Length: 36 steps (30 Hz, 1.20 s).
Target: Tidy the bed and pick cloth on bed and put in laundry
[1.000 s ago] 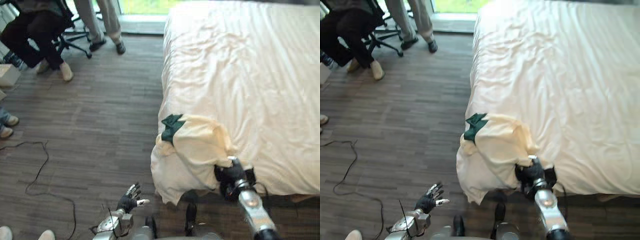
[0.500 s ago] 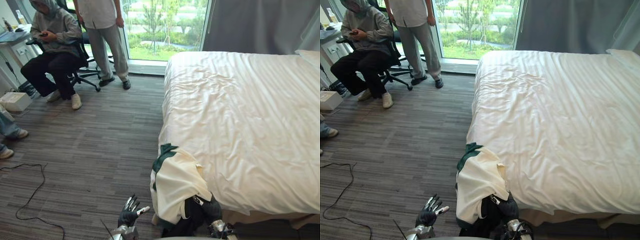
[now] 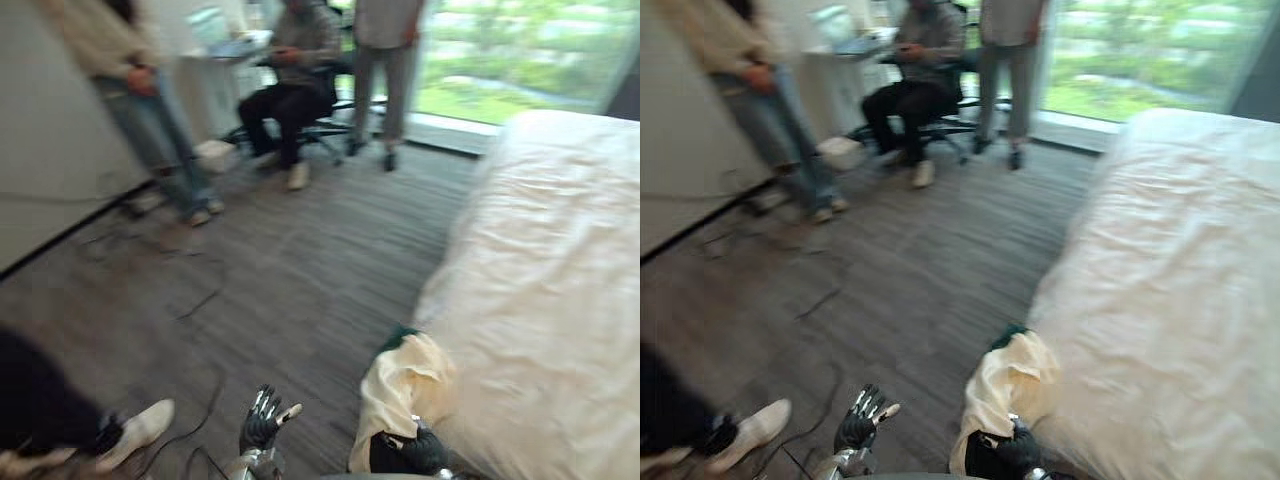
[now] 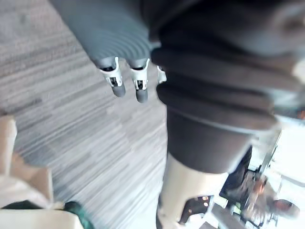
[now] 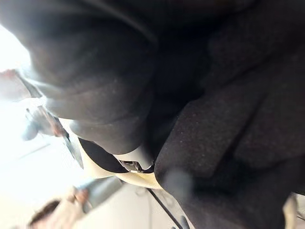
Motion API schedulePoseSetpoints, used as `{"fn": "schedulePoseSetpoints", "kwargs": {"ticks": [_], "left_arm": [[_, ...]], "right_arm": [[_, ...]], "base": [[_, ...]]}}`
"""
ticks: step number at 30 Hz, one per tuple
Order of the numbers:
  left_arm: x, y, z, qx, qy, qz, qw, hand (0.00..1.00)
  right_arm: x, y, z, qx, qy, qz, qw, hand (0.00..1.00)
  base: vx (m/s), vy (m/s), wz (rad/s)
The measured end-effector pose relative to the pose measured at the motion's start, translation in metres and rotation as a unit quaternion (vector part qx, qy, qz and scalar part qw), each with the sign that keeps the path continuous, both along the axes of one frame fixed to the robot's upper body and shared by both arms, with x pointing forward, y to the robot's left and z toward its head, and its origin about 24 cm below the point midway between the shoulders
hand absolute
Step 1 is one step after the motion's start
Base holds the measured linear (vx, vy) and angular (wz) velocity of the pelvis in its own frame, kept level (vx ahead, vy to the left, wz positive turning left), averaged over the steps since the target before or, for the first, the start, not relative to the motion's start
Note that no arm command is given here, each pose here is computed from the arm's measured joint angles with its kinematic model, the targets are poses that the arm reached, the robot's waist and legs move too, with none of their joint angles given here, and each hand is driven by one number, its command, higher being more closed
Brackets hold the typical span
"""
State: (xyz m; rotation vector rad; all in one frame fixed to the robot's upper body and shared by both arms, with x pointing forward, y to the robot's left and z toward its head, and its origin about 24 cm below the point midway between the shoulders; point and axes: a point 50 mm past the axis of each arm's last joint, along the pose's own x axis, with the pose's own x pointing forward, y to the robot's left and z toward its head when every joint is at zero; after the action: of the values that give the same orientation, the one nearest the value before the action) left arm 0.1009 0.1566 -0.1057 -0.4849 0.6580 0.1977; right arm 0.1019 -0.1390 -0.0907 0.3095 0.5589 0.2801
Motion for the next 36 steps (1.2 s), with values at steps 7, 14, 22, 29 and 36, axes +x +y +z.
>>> {"fn": "schedulePoseSetpoints", "kwargs": {"ticks": [7, 14, 22, 29, 36], "left_arm": [[0.006, -0.025, -0.005, -0.004, 0.009, -0.122, 0.993, 0.00], [0.016, -0.003, -0.007, 0.046, 0.012, -0.135, 0.990, 0.00], [0.007, 0.002, -0.013, 0.057, 0.029, -0.158, 0.985, 0.00], [0.012, -0.011, -0.009, 0.022, 0.003, -0.152, 0.988, 0.00], [0.006, -0.007, -0.007, 0.010, 0.000, -0.148, 0.989, 0.00]], "right_arm": [[0.011, -0.015, 0.000, -0.016, -0.011, 0.005, 1.000, 1.00], [0.001, 0.000, -0.005, -0.010, -0.002, -0.007, 1.000, 1.00], [-0.008, -0.001, -0.005, -0.006, -0.006, -0.023, 1.000, 1.00], [-0.003, -0.012, -0.006, -0.015, -0.006, -0.019, 1.000, 1.00], [0.009, -0.006, -0.004, -0.001, -0.015, -0.036, 0.999, 1.00]], "base": [[-0.01, 0.164, 1.52], [0.12, 0.035, 1.87], [0.14, -0.071, 1.61], [0.13, -0.027, 1.48], [0.06, 0.009, 0.88]]}}
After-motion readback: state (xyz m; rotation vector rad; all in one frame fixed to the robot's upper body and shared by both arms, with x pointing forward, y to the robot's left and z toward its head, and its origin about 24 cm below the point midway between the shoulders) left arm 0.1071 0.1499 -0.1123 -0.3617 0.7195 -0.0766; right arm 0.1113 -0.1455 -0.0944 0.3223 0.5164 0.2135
